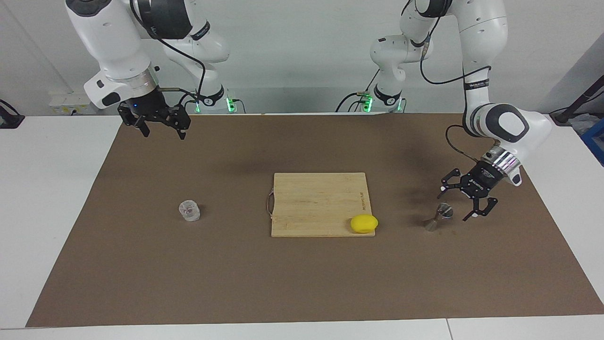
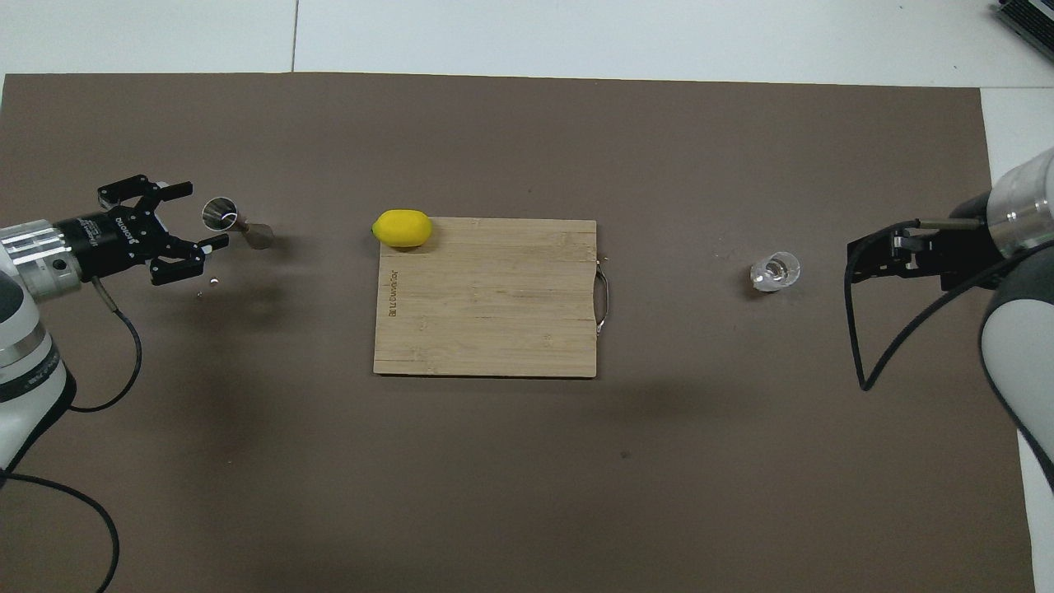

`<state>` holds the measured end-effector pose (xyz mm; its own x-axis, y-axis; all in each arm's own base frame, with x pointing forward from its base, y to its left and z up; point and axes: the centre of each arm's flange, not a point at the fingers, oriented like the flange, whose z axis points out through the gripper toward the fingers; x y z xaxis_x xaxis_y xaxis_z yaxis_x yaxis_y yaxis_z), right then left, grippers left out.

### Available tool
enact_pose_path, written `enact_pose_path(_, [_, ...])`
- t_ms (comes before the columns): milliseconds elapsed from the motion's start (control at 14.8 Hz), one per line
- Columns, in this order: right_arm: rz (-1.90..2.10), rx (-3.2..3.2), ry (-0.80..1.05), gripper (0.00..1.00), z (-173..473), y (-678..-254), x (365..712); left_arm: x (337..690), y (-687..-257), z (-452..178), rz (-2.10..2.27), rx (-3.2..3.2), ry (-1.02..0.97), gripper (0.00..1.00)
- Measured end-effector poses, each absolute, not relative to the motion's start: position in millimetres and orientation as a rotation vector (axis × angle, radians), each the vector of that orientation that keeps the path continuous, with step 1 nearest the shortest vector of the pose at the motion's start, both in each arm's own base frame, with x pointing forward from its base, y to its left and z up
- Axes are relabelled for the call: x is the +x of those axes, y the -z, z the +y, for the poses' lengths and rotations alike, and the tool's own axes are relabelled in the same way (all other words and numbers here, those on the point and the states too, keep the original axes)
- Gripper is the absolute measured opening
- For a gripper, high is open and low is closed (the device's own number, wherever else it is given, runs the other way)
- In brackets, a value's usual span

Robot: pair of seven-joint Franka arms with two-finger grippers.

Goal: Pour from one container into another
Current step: 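Move the left gripper toward the small dark cup, then close the left gripper around the small dark cup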

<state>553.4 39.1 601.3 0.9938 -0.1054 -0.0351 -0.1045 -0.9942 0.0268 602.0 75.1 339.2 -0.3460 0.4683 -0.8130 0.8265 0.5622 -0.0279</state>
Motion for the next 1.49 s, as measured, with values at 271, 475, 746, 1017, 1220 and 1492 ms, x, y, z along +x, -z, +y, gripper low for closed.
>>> enact_pose_path(271, [-0.164,3.112,0.057,1.0,39.1,-601.3,553.4,602.8,-334.5,71.4,2.017,1.017,0.537,1.0])
enact_pose_path(475, [-0.164,3.112,0.057,1.0,39.1,-601.3,553.4,602.2,-333.2,71.3,2.019,1.007,0.538,0.98])
enact_pose_path(746, [-0.164,3.112,0.057,1.0,39.1,-601.3,553.4,601.2,-331.5,70.8,2.02,0.991,0.545,0.9])
enact_pose_path(1017, [-0.164,3.112,0.057,1.0,39.1,-601.3,553.4,602.0,-331.6,65.2,2.015,0.988,0.553,0.85])
enact_pose_path(1220, [-0.164,3.112,0.057,1.0,39.1,-601.3,553.4,602.1,-331.6,64.0,2.014,0.988,0.555,0.83])
enact_pose_path(1492, [-0.164,3.112,0.057,1.0,39.1,-601.3,553.4,600.0,-328.9,67.4,2.023,0.98,0.553,0.81])
